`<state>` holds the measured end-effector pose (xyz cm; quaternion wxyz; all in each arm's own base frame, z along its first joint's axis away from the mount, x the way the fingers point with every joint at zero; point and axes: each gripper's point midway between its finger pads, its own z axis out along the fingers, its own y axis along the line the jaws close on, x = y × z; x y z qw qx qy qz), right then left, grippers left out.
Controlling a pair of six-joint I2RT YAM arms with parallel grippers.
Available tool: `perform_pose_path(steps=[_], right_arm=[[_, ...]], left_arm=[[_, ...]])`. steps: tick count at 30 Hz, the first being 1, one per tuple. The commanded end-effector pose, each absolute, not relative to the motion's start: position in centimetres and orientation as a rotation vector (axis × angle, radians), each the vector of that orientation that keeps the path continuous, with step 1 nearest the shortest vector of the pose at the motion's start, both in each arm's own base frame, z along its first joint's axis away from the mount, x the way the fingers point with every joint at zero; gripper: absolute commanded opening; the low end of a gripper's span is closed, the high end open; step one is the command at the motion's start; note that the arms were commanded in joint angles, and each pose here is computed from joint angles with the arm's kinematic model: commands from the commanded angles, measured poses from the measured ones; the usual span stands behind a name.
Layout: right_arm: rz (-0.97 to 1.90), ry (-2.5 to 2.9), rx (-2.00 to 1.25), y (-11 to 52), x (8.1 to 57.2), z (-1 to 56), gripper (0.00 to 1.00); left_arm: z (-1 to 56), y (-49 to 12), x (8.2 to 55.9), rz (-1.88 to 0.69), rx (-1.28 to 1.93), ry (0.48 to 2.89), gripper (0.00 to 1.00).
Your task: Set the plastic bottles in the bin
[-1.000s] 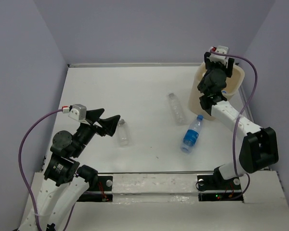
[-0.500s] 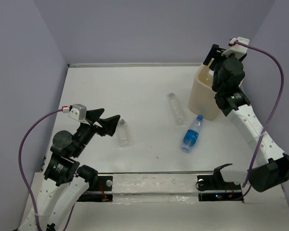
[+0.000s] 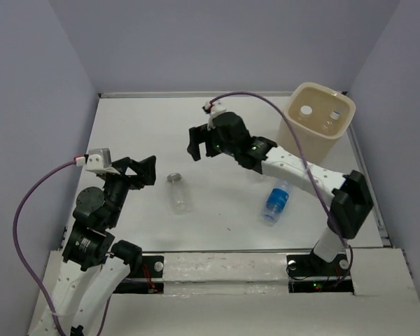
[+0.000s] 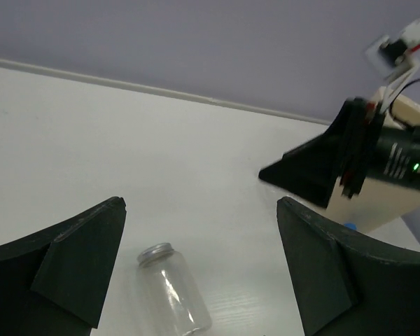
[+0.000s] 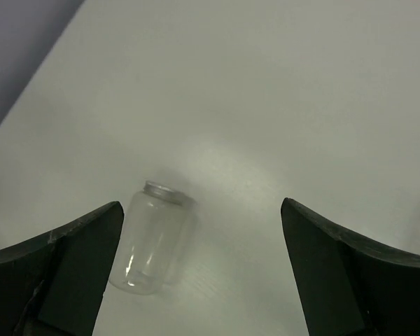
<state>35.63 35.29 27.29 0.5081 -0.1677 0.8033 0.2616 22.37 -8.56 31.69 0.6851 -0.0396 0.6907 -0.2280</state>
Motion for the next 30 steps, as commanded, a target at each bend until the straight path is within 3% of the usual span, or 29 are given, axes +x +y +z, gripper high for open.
perform_pose_path(steps=[1,5,10,16,23,30], right_arm=[[0.727,2.022,-0.439,41.3,33.4,25.1,1.00],[0.771,2.108,-0.454,45.4,32.5,21.3,1.00],[0.635,2.171,-0.450,44.8,31.9,17.5,1.00],[0.240,2.143,-0.222,33.6,32.9,17.4,0.94],[0.039,2.182,0.052,16.9,35.6,18.4,0.92],[0.039,2.307,-0.221,19.8,40.1,18.2,0.95]], left_arm=[[33.8,-3.3,22.7,-0.347,-0.369,1.472,0.99],[33.6,-2.6,22.7,-0.329,-0.414,1.465,0.99],[33.3,-3.8,23.0,-0.367,-0.359,1.482,0.99],[33.7,-5.0,22.8,-0.414,-0.292,1.476,0.99],[34.2,-6.9,21.8,-0.504,-0.188,1.460,0.99],[34.2,-7.6,21.3,-0.532,-0.156,1.462,0.99]])
